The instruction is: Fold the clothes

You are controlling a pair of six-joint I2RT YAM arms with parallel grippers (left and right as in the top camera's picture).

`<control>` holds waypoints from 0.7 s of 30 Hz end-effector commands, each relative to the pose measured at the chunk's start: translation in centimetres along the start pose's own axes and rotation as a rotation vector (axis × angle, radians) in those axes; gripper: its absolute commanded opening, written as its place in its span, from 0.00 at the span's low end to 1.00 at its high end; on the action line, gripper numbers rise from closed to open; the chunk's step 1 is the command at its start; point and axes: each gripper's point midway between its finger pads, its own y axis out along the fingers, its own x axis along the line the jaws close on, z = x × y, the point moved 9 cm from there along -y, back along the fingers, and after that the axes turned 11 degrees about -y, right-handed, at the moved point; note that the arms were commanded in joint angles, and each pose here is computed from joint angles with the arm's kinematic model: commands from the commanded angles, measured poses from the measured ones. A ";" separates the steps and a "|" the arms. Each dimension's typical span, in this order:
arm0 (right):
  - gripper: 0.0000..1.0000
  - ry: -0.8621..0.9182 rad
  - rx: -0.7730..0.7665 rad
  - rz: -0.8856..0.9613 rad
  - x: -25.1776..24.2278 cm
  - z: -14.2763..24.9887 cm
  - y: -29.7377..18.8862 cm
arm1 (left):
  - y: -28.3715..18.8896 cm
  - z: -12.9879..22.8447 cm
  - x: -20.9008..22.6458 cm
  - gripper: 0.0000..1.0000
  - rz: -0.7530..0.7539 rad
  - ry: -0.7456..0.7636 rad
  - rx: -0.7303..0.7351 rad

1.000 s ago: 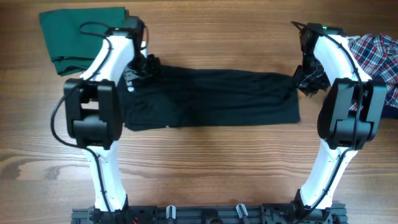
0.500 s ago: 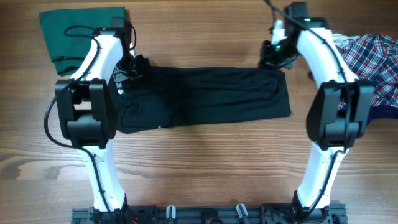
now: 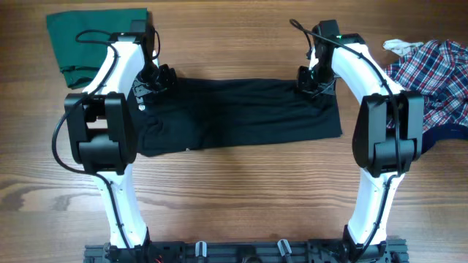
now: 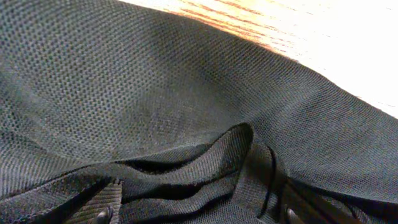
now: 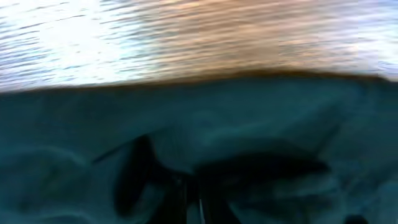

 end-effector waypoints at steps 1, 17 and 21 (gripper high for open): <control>0.07 0.091 0.041 0.175 -1.8 0.7 0.7 | 0.2 -0.3 0.5 0.79 -0.033 -0.019 -0.009; 0.10 0.195 0.106 0.370 -6.0 1.6 -1.2 | 0.2 -0.4 0.4 0.83 -0.029 -0.018 -0.016; 0.17 0.193 0.047 0.363 -5.7 0.1 -3.3 | 0.2 -0.6 0.5 0.83 -0.038 -0.002 -0.033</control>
